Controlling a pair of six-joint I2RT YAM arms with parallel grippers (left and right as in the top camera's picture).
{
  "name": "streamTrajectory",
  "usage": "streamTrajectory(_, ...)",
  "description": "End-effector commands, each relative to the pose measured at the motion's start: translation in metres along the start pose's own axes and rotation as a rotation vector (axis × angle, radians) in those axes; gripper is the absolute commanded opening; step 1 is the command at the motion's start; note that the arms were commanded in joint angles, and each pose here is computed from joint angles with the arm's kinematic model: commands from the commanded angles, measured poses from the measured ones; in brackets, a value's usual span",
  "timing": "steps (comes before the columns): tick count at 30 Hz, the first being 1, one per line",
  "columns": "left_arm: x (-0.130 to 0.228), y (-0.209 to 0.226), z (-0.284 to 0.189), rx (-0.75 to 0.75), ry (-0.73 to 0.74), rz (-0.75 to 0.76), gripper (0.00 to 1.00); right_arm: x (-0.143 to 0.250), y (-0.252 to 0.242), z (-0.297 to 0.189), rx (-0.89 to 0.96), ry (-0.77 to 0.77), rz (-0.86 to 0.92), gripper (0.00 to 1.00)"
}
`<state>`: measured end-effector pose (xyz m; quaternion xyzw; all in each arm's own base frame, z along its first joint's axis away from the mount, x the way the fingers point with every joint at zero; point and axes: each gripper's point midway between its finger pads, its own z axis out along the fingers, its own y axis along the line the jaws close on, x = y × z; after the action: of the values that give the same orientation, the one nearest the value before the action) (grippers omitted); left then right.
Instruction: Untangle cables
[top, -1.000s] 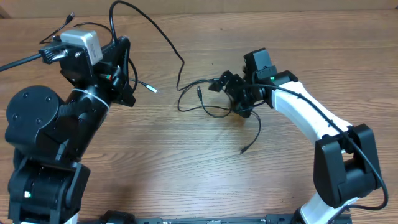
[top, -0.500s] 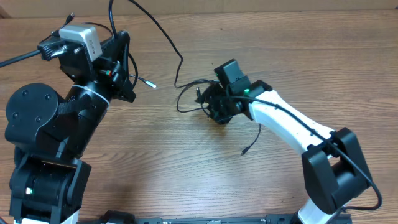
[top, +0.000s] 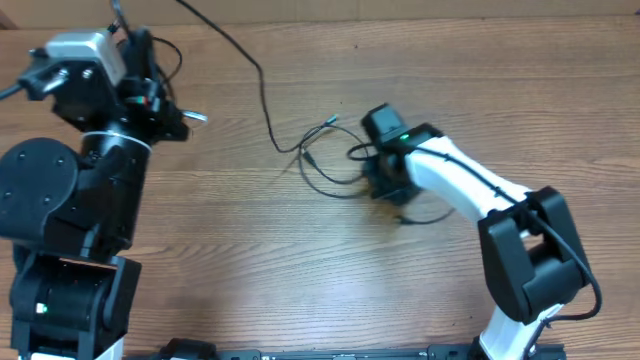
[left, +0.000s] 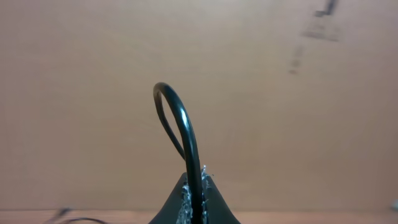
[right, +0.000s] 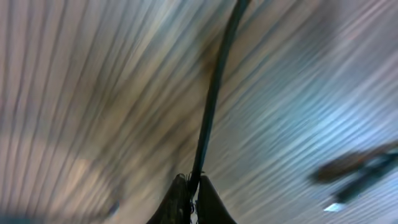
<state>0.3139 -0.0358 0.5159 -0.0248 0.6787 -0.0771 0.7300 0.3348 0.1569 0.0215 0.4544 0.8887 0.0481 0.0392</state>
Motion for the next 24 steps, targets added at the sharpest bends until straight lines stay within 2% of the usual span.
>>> streamTrajectory(1,-0.037,0.036,-0.010,-0.185,-0.080,0.071,0.05,-0.056,-0.025,-0.003,0.088,-0.166,0.030,0.04)
streamTrajectory(5,-0.052,0.066,-0.012,-0.312,-0.068,0.112,0.04,-0.086,-0.043,-0.004,0.127,-0.175,0.041,0.04)
streamTrajectory(9,-0.051,0.103,-0.008,-0.435,-0.022,0.126,0.04,-0.105,-0.053,-0.005,0.142,-0.174,0.053,0.04)
streamTrajectory(19,-0.041,0.196,0.006,-0.681,0.017,0.134,0.04,-0.107,-0.055,-0.004,0.145,-0.174,0.063,0.04)
streamTrajectory(24,-0.032,0.239,0.020,-0.693,0.036,0.131,0.04,-0.107,-0.055,-0.004,0.145,-0.174,0.063,0.04)
